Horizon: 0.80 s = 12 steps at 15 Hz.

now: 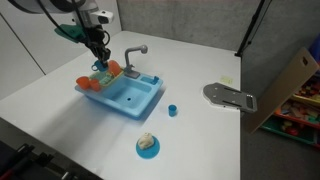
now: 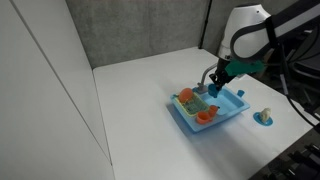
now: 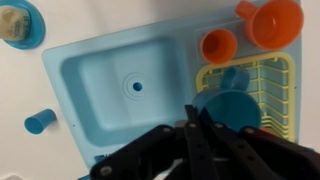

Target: Remove the blue cup from the orange cup and put it in the sink

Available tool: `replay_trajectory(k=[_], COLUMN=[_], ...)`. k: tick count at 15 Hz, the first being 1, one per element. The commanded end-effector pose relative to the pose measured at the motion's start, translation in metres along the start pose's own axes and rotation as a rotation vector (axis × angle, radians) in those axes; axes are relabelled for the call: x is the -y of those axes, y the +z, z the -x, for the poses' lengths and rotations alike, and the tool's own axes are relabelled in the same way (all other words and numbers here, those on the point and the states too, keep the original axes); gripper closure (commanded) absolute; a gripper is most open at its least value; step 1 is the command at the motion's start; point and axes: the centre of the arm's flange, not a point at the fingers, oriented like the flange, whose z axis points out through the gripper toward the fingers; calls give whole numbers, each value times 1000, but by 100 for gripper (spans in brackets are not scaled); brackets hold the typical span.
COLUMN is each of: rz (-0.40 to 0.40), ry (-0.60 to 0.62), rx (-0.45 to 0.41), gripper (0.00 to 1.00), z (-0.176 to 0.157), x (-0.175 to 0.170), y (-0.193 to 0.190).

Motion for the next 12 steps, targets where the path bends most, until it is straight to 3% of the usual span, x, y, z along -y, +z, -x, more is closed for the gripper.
replay_trajectory(k=[1,7,12], rz=[21,6,-26], ry=[69,151,156], rx=[14,17,13], gripper=[96,96,96], z=[-7,-17,-16], x=[-41,-97,-105], y=[-7,15,49])
